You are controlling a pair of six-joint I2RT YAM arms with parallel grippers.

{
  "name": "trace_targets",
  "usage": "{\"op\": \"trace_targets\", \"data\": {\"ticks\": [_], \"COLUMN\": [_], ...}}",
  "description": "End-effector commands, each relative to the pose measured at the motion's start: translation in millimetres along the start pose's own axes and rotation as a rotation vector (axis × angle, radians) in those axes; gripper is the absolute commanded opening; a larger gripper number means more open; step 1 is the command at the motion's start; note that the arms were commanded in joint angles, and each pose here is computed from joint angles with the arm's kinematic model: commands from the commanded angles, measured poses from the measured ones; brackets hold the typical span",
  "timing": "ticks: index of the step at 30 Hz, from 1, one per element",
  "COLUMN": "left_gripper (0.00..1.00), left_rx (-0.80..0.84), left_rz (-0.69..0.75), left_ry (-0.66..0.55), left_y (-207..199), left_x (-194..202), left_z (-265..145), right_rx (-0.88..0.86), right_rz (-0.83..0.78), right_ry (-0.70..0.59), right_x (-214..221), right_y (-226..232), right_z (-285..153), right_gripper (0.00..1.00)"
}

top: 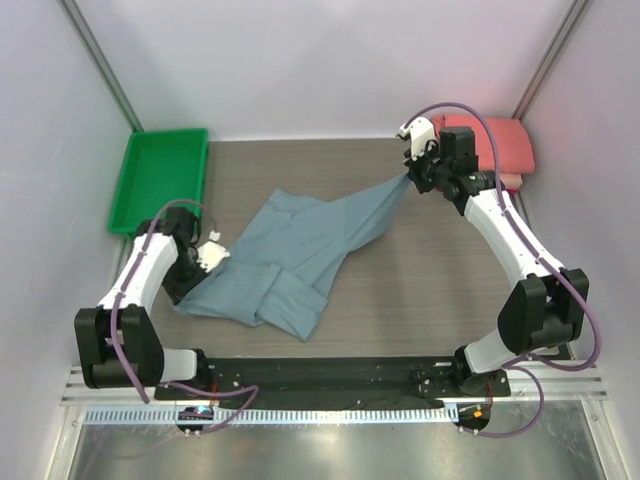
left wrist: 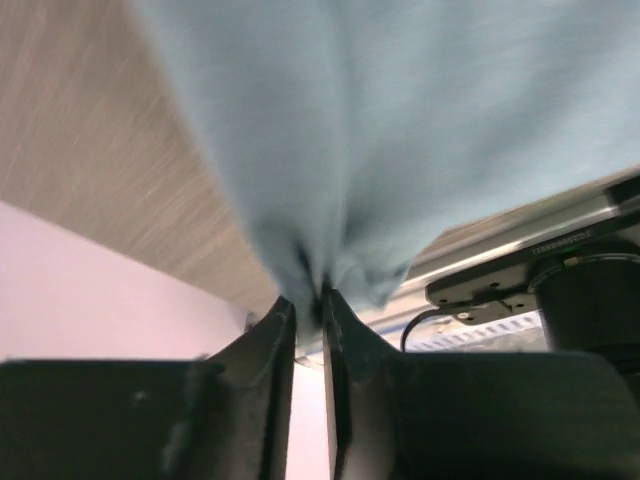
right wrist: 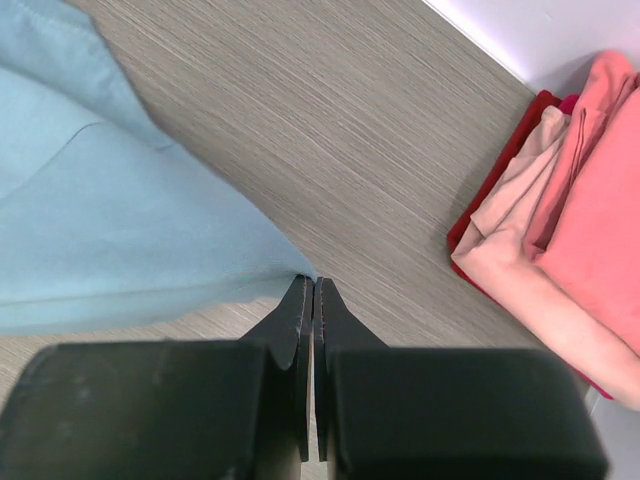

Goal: Fold and stack the t-shirts
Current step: Flatten the tshirt out

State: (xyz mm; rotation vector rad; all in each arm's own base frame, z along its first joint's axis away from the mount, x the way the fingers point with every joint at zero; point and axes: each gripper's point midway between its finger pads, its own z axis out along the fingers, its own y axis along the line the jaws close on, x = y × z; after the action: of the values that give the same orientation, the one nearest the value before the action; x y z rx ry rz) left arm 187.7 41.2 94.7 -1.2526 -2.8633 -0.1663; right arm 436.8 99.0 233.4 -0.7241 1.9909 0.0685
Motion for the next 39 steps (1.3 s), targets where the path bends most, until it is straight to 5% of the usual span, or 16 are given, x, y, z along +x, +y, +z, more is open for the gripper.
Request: {"op": "trace_targets", "data": {"ticks": [1, 3, 6, 7, 10, 16, 19, 39], "left_gripper": [0.2, 0.27, 0.38, 0.49, 0.53, 0.48, 0.47, 0.56], "left_rx": [-0.092, -0.111, -0.138, -0.17, -0.119, 0.128, 0.196, 0.419], "left_rz": [-0.016, -0.04, -0.041, -0.015, 0.177, 0.542, 0.611, 0.798], "left_ry": [0.057, 0.006, -0.232, -0.339, -0.456, -0.331, -0.312, -0.369], "left_y": [32.5, 42.6, 57.2, 60.4, 28.3, -65.1, -96.1, -245.2], "left_x": [30.0, 24.4, -27.2, -59.2, -128.6, -194.4, -214.7, -317.5], "left_z": [1.2, -12.0, -59.1, -90.2, -127.4, -92.8, -82.6, -32.3], "right_rx": [0.089, 0.098, 0.102, 0.098, 0.091, 0.063, 0.056, -0.018], "right_rz": [0.006, 0.005, 0.002, -0.002, -0.005, -0.005, 0.021, 0.097], "right_ry": [-0.086, -0.091, -0.089, -0.082, -0.047, -0.017, -0.018, 0.084], "right_x": [-30.7, -31.4, -30.8, -28.6, -17.0, -7.5, -8.2, 37.1], "right_y": [-21.3, -23.5, -25.5, -24.9, -24.3, -28.6, -34.3, -48.0], "right_z": [-13.8, -15.3, -14.2, -12.3, -0.2, 23.3, 32.3, 117.6], "right_gripper": [0.01, 0.01, 0.01, 0.01, 0.01, 0.01, 0.01, 0.01]}}
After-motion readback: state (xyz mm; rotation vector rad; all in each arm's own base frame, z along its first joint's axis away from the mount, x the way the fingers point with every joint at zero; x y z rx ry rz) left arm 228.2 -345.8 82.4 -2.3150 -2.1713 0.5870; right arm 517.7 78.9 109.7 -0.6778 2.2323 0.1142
